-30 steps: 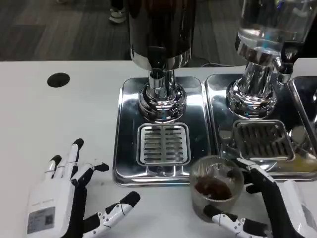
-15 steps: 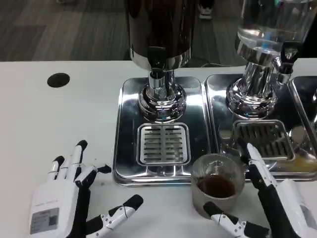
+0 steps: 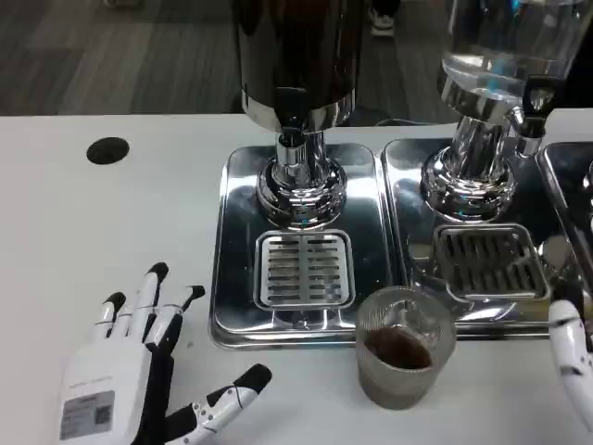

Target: Grasp the cup under the faucet to collect the drink, then remove the cup.

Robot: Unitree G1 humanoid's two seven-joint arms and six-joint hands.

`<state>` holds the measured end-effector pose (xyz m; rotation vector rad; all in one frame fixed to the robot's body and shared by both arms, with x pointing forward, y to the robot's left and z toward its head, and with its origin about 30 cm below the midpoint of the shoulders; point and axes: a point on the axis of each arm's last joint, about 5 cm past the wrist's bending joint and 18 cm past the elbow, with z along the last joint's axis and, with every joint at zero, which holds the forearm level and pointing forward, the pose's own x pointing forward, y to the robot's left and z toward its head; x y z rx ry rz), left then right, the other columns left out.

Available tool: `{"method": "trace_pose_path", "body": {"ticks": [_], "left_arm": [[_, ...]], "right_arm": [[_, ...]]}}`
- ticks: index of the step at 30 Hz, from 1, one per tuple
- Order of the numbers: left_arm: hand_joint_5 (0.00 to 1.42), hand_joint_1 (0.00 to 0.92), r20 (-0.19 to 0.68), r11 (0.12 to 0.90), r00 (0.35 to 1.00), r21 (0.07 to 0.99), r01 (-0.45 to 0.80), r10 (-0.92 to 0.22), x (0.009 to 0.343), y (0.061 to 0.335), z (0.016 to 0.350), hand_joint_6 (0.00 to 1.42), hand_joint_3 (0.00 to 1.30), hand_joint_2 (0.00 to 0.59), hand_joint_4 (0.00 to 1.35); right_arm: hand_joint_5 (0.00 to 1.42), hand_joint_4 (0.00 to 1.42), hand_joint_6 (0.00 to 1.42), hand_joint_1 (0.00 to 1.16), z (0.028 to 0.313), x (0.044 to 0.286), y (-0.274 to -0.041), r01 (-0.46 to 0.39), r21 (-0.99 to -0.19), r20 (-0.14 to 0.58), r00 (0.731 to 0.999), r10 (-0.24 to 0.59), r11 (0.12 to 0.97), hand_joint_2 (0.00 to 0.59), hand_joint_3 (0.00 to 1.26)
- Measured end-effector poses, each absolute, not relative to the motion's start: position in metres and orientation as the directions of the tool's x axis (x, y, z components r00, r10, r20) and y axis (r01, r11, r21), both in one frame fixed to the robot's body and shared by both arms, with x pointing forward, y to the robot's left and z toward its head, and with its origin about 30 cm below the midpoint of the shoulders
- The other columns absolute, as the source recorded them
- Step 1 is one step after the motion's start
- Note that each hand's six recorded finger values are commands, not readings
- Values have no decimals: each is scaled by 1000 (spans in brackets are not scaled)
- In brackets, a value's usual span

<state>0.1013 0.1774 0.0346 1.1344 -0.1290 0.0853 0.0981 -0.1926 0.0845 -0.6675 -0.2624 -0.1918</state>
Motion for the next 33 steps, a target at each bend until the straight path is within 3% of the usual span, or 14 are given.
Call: {"method": "trace_pose_path", "body": {"ticks": [5, 10, 12, 17, 21, 33], "left_arm": [[129, 0, 144, 427, 990, 894, -133, 7, 96, 178, 34, 63, 68, 118, 0], [129, 0, 157, 426, 987, 892, -150, 21, 94, 180, 34, 63, 48, 117, 0], [122, 0, 155, 426, 988, 892, -150, 22, 92, 180, 33, 63, 47, 111, 0], [109, 0, 151, 427, 988, 893, -146, 23, 89, 180, 33, 63, 47, 103, 0], [106, 0, 153, 430, 988, 891, -146, 20, 87, 180, 32, 57, 47, 101, 0], [103, 0, 148, 436, 989, 889, -142, 20, 81, 180, 31, 49, 50, 99, 0]], "right_arm": [[0, 1, 30, 0, 89, 119, -197, 315, -745, 338, 938, -74, 588, 586, 134], [0, 0, 7, 0, 77, 131, -206, 260, -895, 268, 963, -27, 362, 586, 125], [0, 0, 0, 0, 70, 133, -208, 225, -924, 229, 973, -22, 309, 586, 110], [0, 0, 0, 0, 61, 137, -214, 183, -958, 179, 983, -38, 222, 586, 101], [0, 0, 0, 0, 58, 135, -213, 178, -970, 181, 984, 1, 167, 586, 96], [0, 0, 0, 0, 52, 128, -216, 165, -975, 168, 986, 10, 147, 586, 67]]}}
